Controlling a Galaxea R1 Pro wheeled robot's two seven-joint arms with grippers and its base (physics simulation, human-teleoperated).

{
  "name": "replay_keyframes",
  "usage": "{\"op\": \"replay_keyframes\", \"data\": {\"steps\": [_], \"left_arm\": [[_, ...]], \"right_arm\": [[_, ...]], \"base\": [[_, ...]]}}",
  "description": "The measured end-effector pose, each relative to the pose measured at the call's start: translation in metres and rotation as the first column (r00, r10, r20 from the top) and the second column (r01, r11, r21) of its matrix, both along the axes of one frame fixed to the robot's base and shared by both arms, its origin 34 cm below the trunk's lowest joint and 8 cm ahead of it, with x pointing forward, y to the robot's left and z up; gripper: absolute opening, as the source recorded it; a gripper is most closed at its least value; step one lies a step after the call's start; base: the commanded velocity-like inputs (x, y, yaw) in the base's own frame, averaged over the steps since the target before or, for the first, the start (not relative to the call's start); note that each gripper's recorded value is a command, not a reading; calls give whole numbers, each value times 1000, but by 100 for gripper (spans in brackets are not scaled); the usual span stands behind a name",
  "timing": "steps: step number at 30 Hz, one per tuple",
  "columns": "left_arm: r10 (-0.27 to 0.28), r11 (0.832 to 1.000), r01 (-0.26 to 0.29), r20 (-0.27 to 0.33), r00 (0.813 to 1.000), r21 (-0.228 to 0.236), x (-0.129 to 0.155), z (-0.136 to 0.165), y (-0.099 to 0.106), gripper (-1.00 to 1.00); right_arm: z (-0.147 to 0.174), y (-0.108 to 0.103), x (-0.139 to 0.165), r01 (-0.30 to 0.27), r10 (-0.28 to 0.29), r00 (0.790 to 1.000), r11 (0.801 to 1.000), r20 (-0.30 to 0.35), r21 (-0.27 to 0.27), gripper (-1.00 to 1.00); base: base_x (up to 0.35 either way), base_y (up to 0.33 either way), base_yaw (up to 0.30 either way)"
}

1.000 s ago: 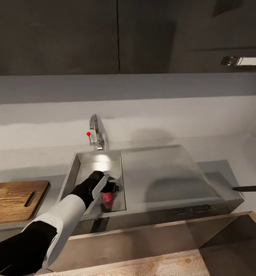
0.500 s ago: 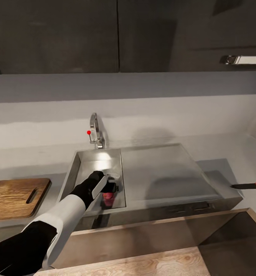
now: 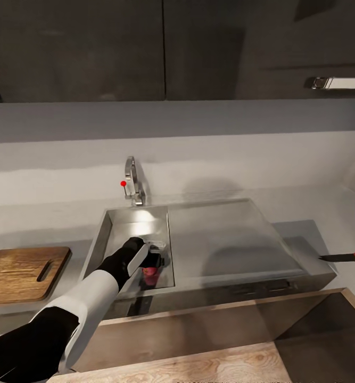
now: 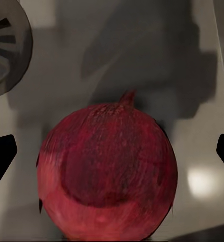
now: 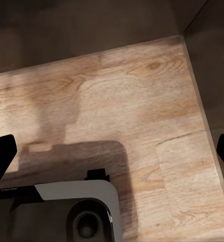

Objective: In the kitchen, take the Vidalia onion out of the sink, dice it on the chopping board with the paring knife, put the diced onion into the bowl on the countertop, then place both the paring knife and the chopping board into the sink.

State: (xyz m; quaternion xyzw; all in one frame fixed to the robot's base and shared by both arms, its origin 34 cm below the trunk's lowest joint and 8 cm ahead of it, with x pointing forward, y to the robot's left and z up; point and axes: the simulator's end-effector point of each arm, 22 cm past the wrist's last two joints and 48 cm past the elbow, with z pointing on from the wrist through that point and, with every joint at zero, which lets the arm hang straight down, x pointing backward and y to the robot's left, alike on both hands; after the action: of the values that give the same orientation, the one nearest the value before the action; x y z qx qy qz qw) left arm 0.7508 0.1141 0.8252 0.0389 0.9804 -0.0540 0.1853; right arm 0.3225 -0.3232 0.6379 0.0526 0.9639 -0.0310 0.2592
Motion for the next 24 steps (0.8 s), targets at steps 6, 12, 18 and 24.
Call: {"op": "replay_keyframes", "data": {"steps": [6,12,18,24], "left_arm": [[1,1000,-1,-6,1000,2,-2,-2,1,100],[1,1000,-1,-7,1000,2,-2,-2,1,100],[1,1000,-1,-7,1000,3,-2,-2,1,100],[1,1000,-1,-7,1000,3,-2,-2,1,100]], "right_arm": [[0,0,0,0,0,1000,1000,1,0,100],[0,0,0,0,0,1000,1000,0,0,100],[0,0,0,-1,1,1000,1000,0,-1,100],[0,0,0,-1,1,1000,1000,0,-1,100]], "base": [[-7,0,0],[-1,0,0],[-14,0,0],[-1,0,0]]}}
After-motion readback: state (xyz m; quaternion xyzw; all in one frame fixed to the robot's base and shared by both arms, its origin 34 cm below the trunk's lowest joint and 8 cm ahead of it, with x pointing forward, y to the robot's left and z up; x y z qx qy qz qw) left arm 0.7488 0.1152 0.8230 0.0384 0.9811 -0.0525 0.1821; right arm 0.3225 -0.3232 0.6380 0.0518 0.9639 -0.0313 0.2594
